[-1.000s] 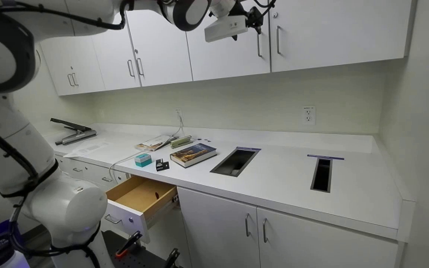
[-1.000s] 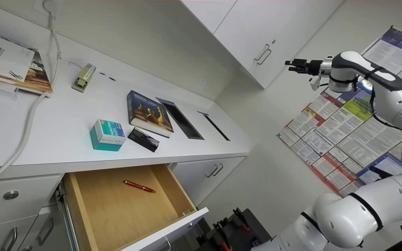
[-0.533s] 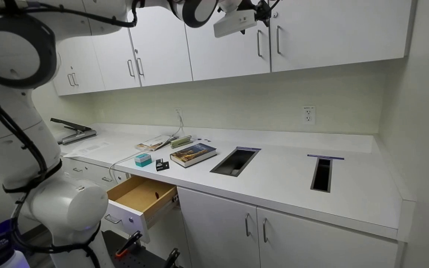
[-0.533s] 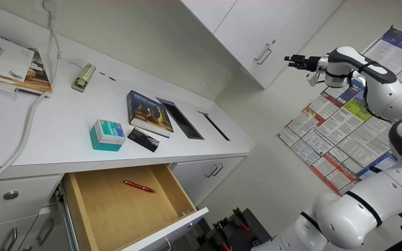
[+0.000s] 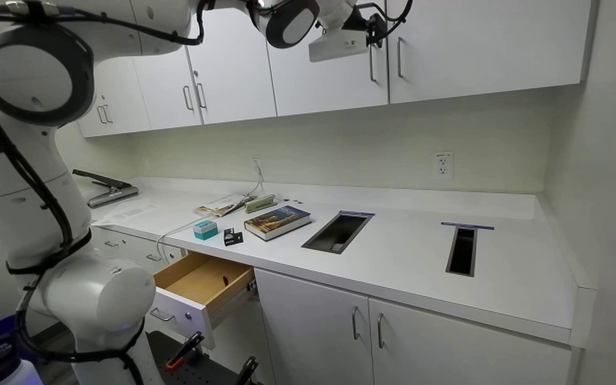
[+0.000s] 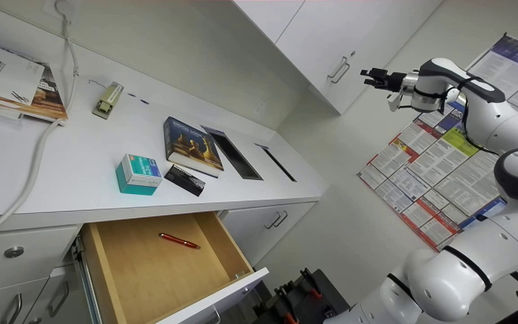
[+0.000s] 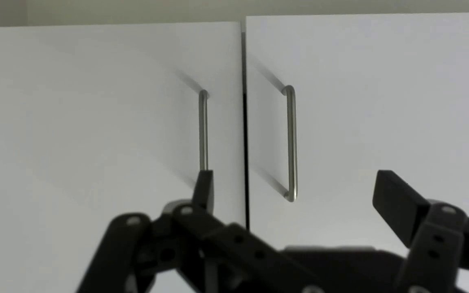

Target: Open the right door of the upper cabinet on the far right, move the black box to the right side of the countertop

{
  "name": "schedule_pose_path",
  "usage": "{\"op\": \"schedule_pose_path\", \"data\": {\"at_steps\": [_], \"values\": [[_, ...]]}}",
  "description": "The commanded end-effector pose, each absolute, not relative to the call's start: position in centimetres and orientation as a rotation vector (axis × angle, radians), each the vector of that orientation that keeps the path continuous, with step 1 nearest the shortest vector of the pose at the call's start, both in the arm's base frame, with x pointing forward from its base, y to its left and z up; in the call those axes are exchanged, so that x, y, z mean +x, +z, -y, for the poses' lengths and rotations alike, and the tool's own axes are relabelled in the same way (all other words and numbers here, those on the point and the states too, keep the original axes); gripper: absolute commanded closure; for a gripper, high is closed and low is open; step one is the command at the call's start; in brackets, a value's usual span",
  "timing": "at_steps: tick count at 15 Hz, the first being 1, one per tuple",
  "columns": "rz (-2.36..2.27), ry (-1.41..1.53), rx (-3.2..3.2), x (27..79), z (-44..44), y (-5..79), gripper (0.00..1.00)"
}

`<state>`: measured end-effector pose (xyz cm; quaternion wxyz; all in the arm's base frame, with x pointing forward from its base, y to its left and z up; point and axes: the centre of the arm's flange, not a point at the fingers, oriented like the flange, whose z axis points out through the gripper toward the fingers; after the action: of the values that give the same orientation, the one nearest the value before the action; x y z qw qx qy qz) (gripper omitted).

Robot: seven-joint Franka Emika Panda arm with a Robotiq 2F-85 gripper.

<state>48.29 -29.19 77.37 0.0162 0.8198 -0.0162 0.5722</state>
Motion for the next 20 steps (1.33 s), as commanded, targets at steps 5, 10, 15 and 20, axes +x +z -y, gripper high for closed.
{"op": "schedule_pose_path", "data": {"at_steps": [5,10,15,20], "values": [[0.063,1.845,2.442,53.0,32.1,77.4,0.00],[0.079,1.843,2.398,55.9,33.6,76.9,0.00],[0.077,1.864,2.383,58.0,35.1,76.6,0.00],[0.074,1.879,2.373,60.0,35.3,76.5,0.00]]}}
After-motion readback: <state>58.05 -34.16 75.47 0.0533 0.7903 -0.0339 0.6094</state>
